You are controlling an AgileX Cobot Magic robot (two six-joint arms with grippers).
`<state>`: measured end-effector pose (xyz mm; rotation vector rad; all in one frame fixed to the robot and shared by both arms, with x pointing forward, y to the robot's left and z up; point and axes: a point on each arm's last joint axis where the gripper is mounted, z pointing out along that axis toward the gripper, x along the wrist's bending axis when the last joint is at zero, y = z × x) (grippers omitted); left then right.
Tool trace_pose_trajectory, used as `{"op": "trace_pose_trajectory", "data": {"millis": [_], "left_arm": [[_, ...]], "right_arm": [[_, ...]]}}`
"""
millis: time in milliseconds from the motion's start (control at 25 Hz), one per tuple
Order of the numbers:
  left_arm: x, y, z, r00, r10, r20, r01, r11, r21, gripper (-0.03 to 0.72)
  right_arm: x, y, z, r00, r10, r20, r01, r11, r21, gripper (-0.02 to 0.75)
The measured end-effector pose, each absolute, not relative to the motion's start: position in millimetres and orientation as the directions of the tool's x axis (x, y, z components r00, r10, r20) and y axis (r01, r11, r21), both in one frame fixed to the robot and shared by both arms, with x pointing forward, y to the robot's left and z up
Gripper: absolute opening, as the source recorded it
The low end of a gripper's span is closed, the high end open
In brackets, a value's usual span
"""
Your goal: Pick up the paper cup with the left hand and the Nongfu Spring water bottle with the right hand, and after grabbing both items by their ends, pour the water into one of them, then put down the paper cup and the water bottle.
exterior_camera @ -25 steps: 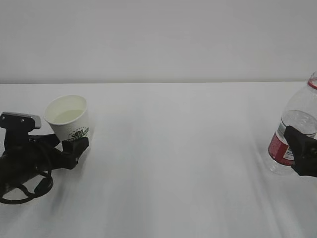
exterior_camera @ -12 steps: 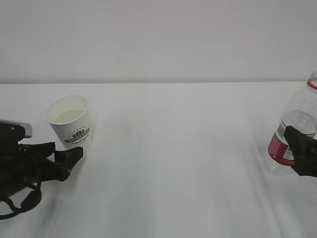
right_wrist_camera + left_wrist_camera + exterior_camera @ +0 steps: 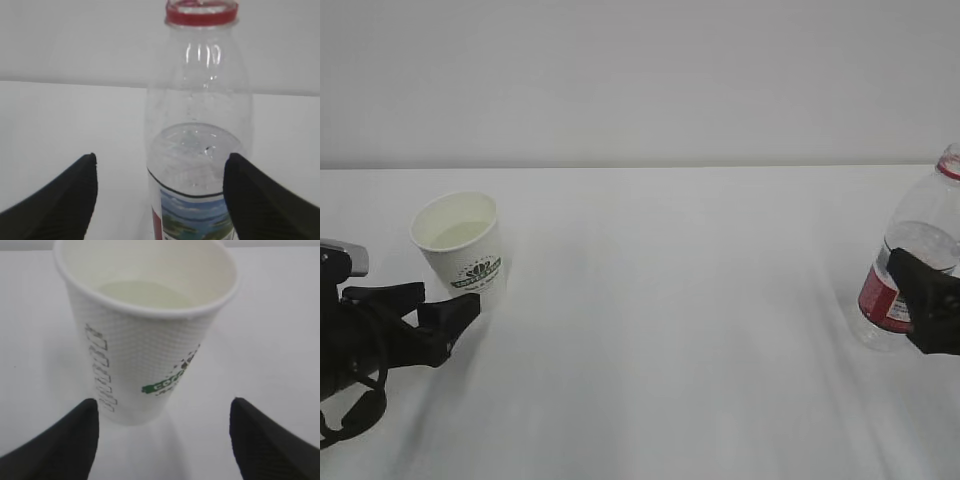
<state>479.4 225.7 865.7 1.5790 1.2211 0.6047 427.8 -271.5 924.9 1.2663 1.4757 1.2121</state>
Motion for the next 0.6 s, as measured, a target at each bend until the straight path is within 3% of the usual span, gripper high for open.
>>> {"op": "trace_pose_trajectory", "data": {"millis": [400, 600], "left_arm": [[474, 218, 867, 0.463, 0.868, -0.177, 0.406, -0.03, 0.914, 0.546], [475, 217, 885, 0.479, 0.863, -0.157, 0.339, -0.017, 0.941, 0.543]], "right_arm": [[425, -275, 943, -0.119, 0.993, 0.011, 0.102, 0.002, 0.995, 0.589], [423, -278, 950, -0.091, 0.996, 0.022, 0.067, -0.016, 0.998, 0.589]]}}
